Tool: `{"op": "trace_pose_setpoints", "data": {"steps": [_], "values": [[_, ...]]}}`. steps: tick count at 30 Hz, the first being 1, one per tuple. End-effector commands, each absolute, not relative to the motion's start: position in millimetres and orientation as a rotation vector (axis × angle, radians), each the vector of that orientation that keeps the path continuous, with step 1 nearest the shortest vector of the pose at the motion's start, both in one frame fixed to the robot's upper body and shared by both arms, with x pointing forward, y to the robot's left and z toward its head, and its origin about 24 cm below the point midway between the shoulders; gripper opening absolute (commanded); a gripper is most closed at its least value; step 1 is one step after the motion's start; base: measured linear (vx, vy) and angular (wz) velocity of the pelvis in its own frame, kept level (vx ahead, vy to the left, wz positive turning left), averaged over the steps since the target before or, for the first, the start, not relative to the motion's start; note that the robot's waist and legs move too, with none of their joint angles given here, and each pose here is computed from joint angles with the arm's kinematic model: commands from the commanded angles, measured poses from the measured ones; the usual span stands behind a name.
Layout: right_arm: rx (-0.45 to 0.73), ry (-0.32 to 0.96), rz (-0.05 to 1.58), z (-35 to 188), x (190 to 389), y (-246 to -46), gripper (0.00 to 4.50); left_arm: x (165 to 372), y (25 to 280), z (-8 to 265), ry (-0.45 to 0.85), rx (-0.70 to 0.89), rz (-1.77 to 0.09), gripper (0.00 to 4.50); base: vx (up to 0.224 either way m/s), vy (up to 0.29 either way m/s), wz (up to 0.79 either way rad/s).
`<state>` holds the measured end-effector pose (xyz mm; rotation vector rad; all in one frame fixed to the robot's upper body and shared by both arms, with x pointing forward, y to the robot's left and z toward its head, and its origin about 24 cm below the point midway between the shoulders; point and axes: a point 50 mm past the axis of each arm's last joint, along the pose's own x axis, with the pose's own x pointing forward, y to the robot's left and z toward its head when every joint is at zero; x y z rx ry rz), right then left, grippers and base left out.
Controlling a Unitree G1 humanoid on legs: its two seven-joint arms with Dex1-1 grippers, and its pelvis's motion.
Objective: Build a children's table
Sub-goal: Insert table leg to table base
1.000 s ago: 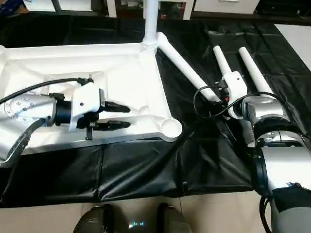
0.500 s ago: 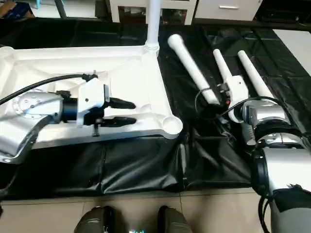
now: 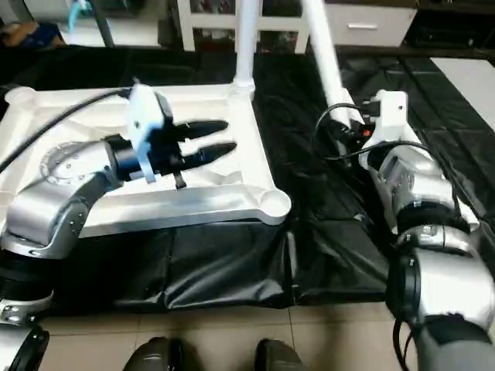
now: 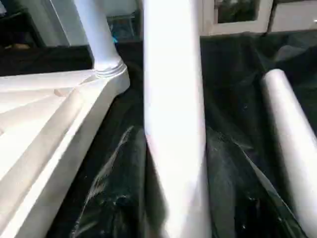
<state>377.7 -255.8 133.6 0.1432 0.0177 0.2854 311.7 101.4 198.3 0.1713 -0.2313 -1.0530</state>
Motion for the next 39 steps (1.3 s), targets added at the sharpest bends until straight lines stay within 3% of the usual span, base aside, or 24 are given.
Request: {"op": "trace_pose_setpoints", "data": {"steps": [1, 4, 5, 7, 10, 16, 21, 29, 35, 39], "values": [[0.179, -0.182, 0.278, 153.5, 367.9, -243.6, 1.25, 316.2, 100.3, 206.8, -0.240, 0.025, -0.973, 2.20, 0.000, 0.000, 0.00], [0.082, -0.279, 0.378, 152.7, 344.8, -213.1, 1.25, 323.6, 93.6, 215.1, -0.237, -0.152, -0.923, 2.52, 0.000, 0.000, 0.00], [0.082, -0.279, 0.378, 152.7, 344.8, -213.1, 1.25, 323.6, 93.6, 215.1, -0.237, -0.152, -0.923, 2.60, 0.000, 0.000, 0.00], [0.071, -0.363, 0.512, 151.9, 321.1, -177.7, 1.25, 325.1, 81.3, 217.9, -0.208, -0.219, -0.955, 2.62, 0.000, 0.000, 0.00], [0.110, -0.410, 0.586, 150.0, 303.1, -157.2, 1.25, 320.5, 68.0, 212.7, -0.162, -0.257, -1.005, 2.97, 0.000, 0.000, 0.00], [0.120, -0.423, 0.631, 149.3, 297.9, -145.3, 1.25, 314.3, 59.5, 205.8, -0.087, -0.354, -1.034, 3.53, -0.017, 0.012, -0.02], [0.114, -0.413, 0.673, 153.8, 288.6, -131.6, 1.25, 320.1, 61.4, 200.1, -0.008, -0.434, -0.926, 3.87, -0.049, 0.057, -0.14], [0.069, -0.348, 0.764, 142.9, 277.9, -119.4, 1.25, 312.9, 53.9, 209.3, 0.003, -0.632, -0.985, 4.47, -0.016, -0.057, 0.06], [0.083, -0.331, 0.705, 141.8, 279.3, -120.0, 1.25, 315.7, 58.7, 205.4, 0.054, -0.681, -0.924, 4.50, -0.033, -0.003, 0.11], [0.076, -0.322, 0.708, 141.4, 279.6, -119.8, 1.25, 313.3, 57.6, 203.4, 0.081, -0.673, -0.935, 4.16, -0.029, 0.042, -0.04]]}}
